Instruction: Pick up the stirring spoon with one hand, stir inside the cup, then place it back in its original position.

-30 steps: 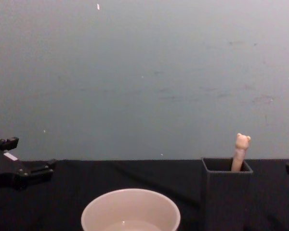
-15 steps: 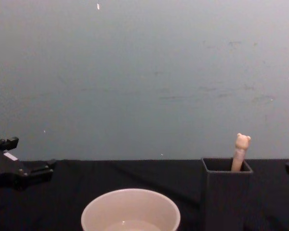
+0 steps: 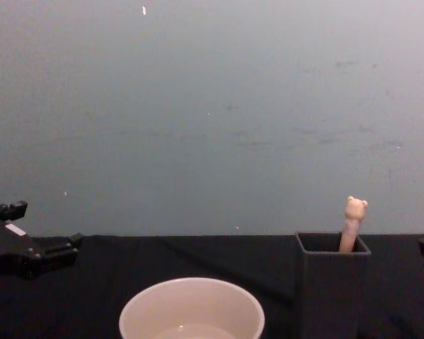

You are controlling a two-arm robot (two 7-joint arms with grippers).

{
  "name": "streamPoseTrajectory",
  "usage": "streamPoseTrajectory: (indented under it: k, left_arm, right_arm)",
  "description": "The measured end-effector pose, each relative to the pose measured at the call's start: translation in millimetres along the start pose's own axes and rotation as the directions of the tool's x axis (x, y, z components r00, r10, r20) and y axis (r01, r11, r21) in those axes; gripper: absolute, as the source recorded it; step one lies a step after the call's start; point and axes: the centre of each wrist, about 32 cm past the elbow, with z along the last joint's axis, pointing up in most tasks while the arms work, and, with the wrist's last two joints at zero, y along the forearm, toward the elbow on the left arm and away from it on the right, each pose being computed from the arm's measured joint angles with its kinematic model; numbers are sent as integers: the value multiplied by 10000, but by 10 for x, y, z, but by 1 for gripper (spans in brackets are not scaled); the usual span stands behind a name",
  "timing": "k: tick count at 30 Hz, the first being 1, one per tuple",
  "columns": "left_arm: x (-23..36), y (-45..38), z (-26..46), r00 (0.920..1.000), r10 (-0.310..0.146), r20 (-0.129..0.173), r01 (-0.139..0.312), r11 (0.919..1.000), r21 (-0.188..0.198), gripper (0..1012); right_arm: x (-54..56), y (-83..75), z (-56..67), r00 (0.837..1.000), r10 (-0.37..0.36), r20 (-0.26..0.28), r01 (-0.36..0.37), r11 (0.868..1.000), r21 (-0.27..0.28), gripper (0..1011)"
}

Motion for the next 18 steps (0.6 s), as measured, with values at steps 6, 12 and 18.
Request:
streamPoseTrajectory:
  k: [6,12,18]
  left_arm:
    - [0,0,0,10000,0,0,0,10000,1,1001]
    - [0,0,0,10000,0,0,0,10000,1,1001]
    - [0,0,0,10000,0,1,0,10000,0,1001]
  right_arm:
    - [0,0,0,10000,1,0,-1,10000,0,1000]
    - [0,0,0,10000,0,0,0,10000,0,1000]
    - [4,-18,19,9997,197,-172,-195,9998,108,1000]
